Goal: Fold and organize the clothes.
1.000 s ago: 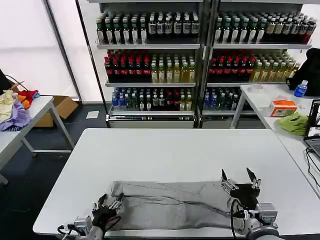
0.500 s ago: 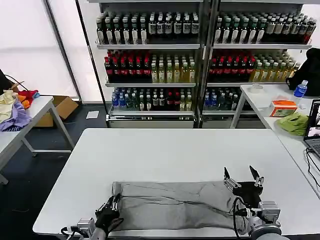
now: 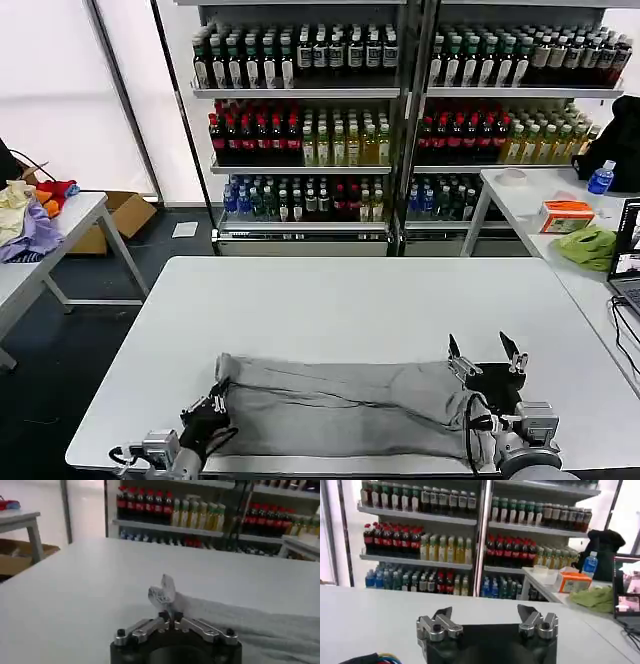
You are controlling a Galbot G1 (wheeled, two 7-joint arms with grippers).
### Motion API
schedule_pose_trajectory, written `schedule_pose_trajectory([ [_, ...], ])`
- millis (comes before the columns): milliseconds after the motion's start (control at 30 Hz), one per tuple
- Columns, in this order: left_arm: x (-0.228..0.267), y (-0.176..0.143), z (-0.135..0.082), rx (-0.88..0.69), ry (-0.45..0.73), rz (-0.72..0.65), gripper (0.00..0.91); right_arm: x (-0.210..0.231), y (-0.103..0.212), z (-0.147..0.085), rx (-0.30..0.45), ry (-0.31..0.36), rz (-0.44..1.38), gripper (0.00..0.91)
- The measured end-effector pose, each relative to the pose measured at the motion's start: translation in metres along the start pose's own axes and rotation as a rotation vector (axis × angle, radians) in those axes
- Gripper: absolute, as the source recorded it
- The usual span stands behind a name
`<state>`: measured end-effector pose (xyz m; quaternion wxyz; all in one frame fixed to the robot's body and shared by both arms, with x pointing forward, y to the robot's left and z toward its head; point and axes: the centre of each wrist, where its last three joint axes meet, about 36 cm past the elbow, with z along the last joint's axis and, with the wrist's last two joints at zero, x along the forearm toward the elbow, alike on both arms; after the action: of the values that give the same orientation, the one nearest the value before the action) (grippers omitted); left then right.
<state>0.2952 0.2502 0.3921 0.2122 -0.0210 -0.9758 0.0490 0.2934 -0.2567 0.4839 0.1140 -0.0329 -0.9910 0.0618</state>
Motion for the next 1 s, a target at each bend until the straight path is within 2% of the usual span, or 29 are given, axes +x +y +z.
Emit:
schedule_pose_trajectory([
  [133, -0.004, 0.029, -0.011, -0.019, -0.016, -0.051, 0.0, -0.001, 0.001, -0.001, -0.004, -0.003, -0.002, 0.907],
  [267, -0.008, 0.074, -0.028, -0.048, -0.03, -0.135, 0.0, -0.001, 0.004, -0.003, -0.01, -0.004, -0.005, 0.907],
  [467, -0.005, 0.141, -0.067, -0.101, -0.077, -0.262, 0.0, -0.001, 0.007, -0.004, -0.017, -0.003, -0.01, 0.907],
  [567, -0.001, 0.159, -0.083, -0.124, -0.099, -0.3, 0.0, -0.001, 0.008, -0.003, -0.024, -0.003, -0.006, 0.907],
  [667, 0.002, 0.168, -0.094, -0.141, -0.119, -0.322, 0.0, 0.0, 0.009, -0.002, -0.033, -0.002, -0.005, 0.907],
  [767, 0.003, 0.167, -0.095, -0.154, -0.125, -0.324, 0.0, 0.001, 0.011, -0.001, -0.038, -0.004, -0.007, 0.907],
  [1000, -0.003, 0.135, -0.082, -0.162, -0.127, -0.281, 0.0, 0.005, 0.011, -0.003, -0.047, -0.014, 0.0, 0.907],
])
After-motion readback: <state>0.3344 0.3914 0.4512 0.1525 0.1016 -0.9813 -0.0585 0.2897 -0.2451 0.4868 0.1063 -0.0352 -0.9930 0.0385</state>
